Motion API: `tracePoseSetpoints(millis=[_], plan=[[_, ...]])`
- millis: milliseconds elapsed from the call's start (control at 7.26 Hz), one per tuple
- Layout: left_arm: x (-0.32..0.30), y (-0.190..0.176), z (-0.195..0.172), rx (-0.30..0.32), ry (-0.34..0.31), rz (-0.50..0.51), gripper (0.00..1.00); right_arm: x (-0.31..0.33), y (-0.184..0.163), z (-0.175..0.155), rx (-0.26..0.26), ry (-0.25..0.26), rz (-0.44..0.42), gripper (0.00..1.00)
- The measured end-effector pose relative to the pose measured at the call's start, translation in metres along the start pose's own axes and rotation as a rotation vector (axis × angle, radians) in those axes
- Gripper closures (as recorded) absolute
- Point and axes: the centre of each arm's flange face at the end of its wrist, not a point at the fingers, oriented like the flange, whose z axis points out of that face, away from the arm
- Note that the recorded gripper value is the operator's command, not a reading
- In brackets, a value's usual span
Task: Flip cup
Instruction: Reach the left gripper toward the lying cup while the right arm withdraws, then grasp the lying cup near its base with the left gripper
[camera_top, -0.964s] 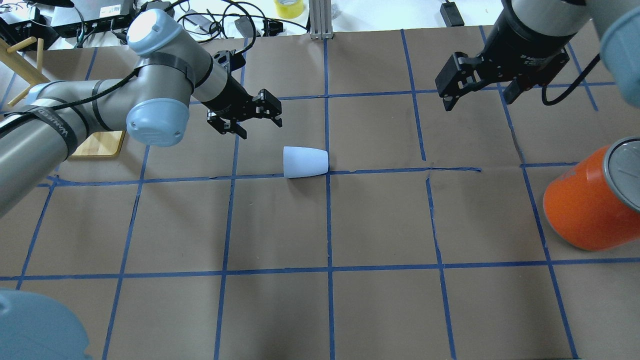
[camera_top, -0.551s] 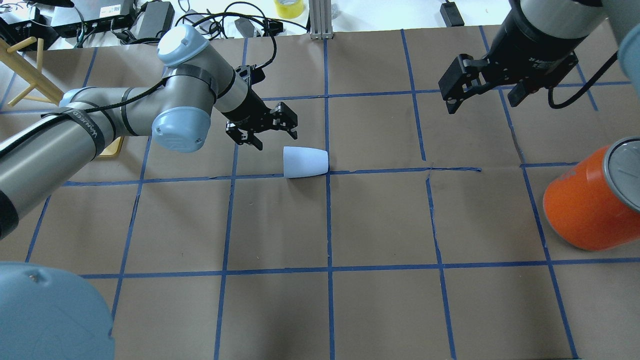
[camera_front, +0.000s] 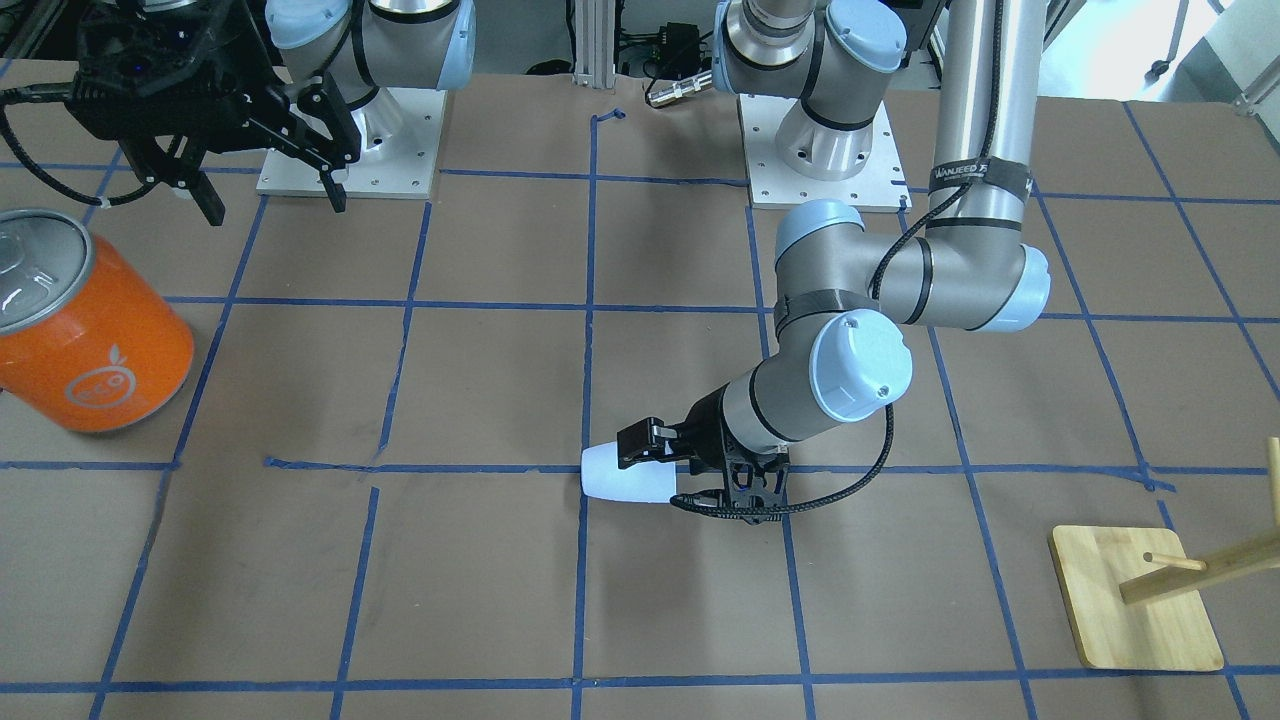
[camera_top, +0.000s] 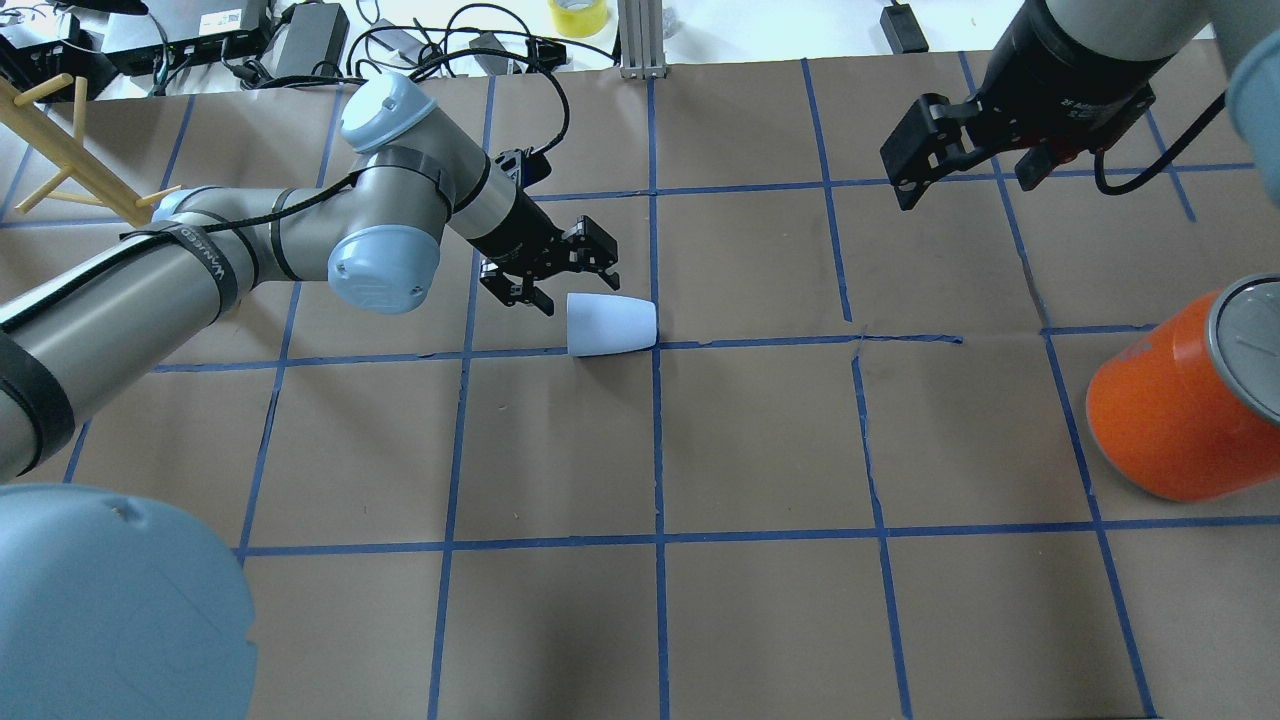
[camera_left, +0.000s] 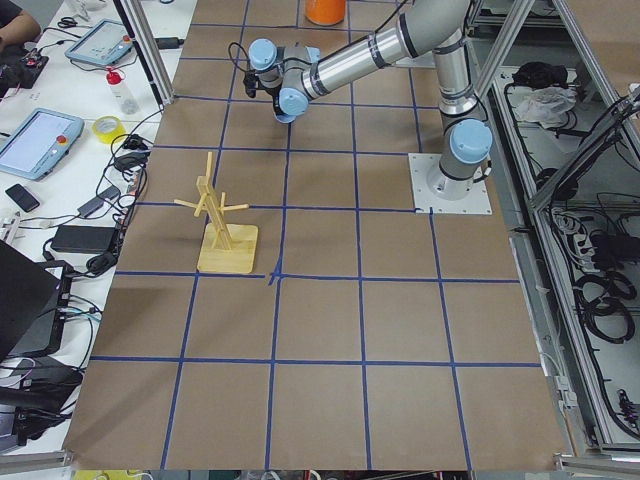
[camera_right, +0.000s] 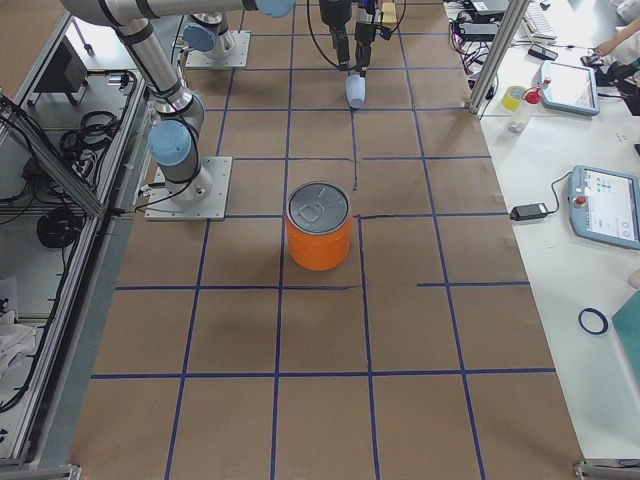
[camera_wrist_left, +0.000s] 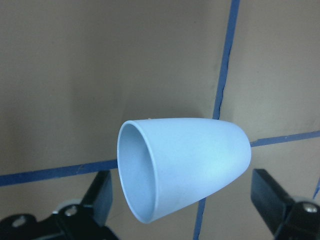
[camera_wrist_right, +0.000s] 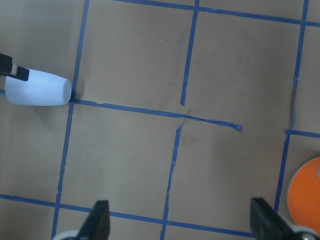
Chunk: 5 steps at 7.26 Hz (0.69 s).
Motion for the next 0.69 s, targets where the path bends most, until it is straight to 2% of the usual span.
tracePoseSetpoints(millis=[138,275,413,551,688], plan=[[0.003,0.002,0.007,-0.012,0.002,0.003,0.0,0.001,-0.005,0.006,-0.004,-0.001,-0.013,0.0],[0.004,0.002,0.012,-0.021,0.001,0.003,0.13,0.003,-0.012,0.015,-0.018,-0.003,-0.018,0.0],[0.004,0.002,0.017,-0.028,0.0,0.0,0.62,0.005,-0.021,0.024,-0.033,-0.004,-0.018,0.0],[0.004,0.001,0.018,-0.027,0.001,-0.012,0.9,0.007,-0.028,0.028,-0.036,-0.006,-0.016,0.0],[0.005,-0.001,0.018,-0.018,0.003,-0.026,1.0,0.008,-0.035,0.032,-0.028,-0.007,-0.015,0.0]])
